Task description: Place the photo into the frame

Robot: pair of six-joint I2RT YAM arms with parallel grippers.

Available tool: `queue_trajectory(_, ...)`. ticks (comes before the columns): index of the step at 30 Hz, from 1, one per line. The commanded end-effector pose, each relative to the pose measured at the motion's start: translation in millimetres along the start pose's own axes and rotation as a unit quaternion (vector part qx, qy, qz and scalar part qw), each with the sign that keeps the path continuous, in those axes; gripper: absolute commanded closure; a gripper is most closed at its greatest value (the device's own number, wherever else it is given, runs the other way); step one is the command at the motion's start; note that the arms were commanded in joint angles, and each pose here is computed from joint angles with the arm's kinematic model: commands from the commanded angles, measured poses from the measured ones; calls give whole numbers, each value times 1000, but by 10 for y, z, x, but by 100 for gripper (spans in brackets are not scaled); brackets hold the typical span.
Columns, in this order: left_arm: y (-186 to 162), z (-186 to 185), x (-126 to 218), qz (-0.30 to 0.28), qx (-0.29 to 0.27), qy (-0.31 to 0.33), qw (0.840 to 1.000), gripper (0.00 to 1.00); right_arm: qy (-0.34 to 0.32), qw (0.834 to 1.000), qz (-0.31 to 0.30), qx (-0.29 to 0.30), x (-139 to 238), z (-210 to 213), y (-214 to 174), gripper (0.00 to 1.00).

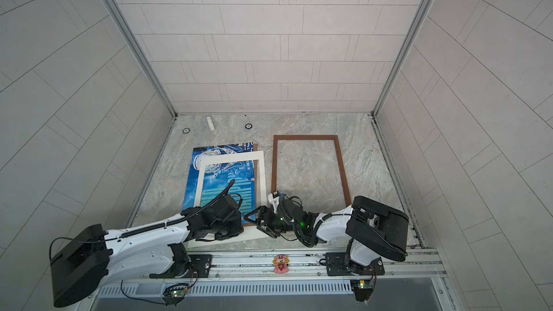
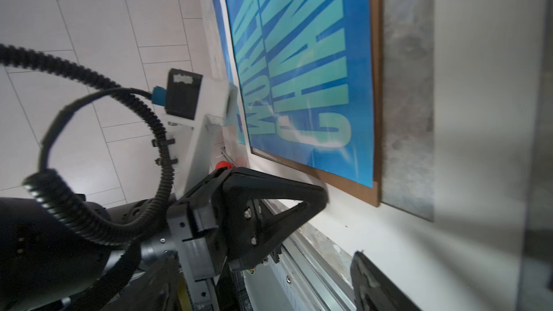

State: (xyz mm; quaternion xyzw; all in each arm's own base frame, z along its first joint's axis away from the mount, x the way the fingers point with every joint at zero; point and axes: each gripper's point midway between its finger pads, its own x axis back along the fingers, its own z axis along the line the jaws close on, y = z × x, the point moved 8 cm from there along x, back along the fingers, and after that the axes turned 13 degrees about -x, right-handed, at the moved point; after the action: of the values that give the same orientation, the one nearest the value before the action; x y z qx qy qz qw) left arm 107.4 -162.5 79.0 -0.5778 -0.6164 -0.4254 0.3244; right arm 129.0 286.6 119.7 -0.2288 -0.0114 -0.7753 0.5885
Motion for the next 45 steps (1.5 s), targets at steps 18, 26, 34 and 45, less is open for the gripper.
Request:
queue_trajectory(18, -228, 307, -71, 53, -2, 78, 996, 93, -195, 979, -54, -20, 426, -305, -51, 9)
queue_trajectory(26, -235, 319, -45, 45, 0, 75, 996, 93, -189, 980, -44, -51, 302, -400, -42, 8)
queue_trajectory(34, -232, 313, -50, 43, 4, 70, 997, 93, -193, 978, -41, -68, 236, -487, -40, 8)
queue_trajectory(45, -243, 295, -174, 66, 4, 62, 996, 93, -106, 993, -34, -47, 154, -283, -12, 8)
